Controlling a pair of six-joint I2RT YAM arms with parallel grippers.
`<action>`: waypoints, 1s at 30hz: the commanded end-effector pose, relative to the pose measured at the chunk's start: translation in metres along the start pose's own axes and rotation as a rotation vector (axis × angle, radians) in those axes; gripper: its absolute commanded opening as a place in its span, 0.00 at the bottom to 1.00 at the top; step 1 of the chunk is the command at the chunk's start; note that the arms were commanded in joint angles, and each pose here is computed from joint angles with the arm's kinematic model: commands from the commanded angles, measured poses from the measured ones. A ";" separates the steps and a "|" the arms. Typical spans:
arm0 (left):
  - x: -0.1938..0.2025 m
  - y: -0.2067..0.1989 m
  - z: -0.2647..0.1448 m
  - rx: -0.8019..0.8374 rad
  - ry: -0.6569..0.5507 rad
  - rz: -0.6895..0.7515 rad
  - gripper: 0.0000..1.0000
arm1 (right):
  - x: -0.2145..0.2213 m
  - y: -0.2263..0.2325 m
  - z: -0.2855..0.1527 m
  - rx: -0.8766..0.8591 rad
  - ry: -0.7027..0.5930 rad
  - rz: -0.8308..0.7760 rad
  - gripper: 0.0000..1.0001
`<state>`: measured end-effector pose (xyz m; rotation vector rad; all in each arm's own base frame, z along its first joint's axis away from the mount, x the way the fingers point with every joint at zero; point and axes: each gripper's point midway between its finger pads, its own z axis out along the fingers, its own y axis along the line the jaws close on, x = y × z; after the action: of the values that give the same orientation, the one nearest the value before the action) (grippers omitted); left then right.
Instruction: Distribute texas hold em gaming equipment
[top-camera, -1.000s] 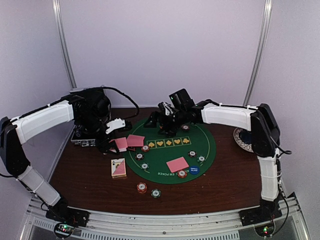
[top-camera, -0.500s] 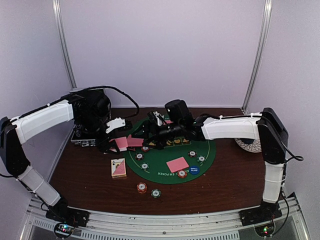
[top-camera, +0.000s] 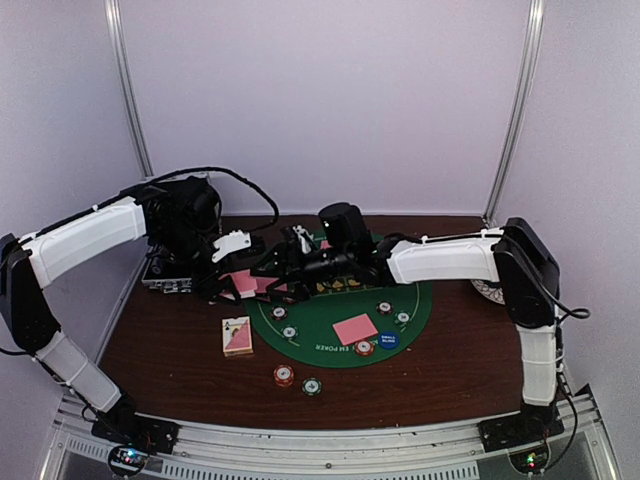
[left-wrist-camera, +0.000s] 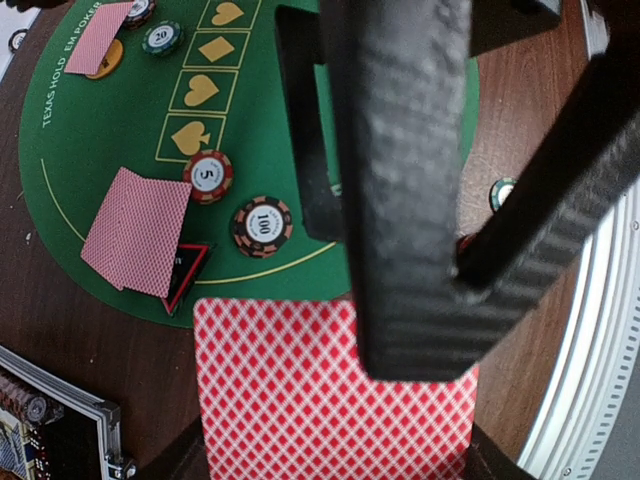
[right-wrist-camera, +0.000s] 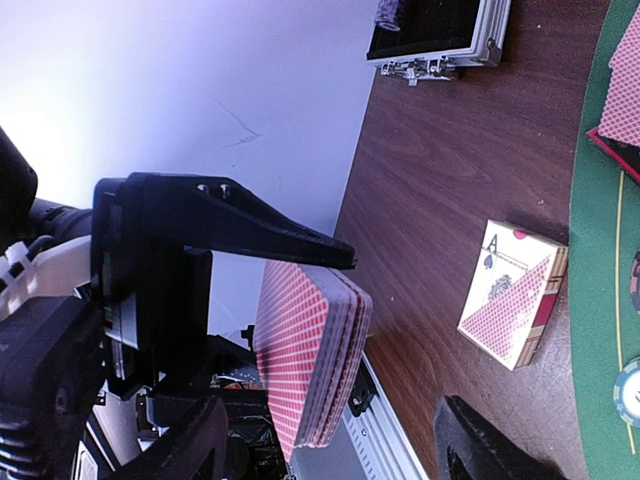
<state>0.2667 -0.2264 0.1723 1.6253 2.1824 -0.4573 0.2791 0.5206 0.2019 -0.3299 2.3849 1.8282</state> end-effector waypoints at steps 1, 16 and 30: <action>-0.013 0.002 -0.008 -0.001 -0.045 -0.001 0.07 | 0.001 0.019 0.011 -0.064 0.021 -0.017 0.74; -0.013 0.002 -0.009 -0.003 -0.046 -0.002 0.06 | -0.002 0.011 0.044 -0.116 0.055 0.049 0.69; -0.011 0.001 -0.009 -0.005 -0.041 0.001 0.06 | -0.005 -0.017 0.032 -0.080 0.062 0.103 0.50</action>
<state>0.2647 -0.2253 0.1717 1.6259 2.1945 -0.4615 0.2823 0.5624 0.1797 -0.3016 2.4032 2.0013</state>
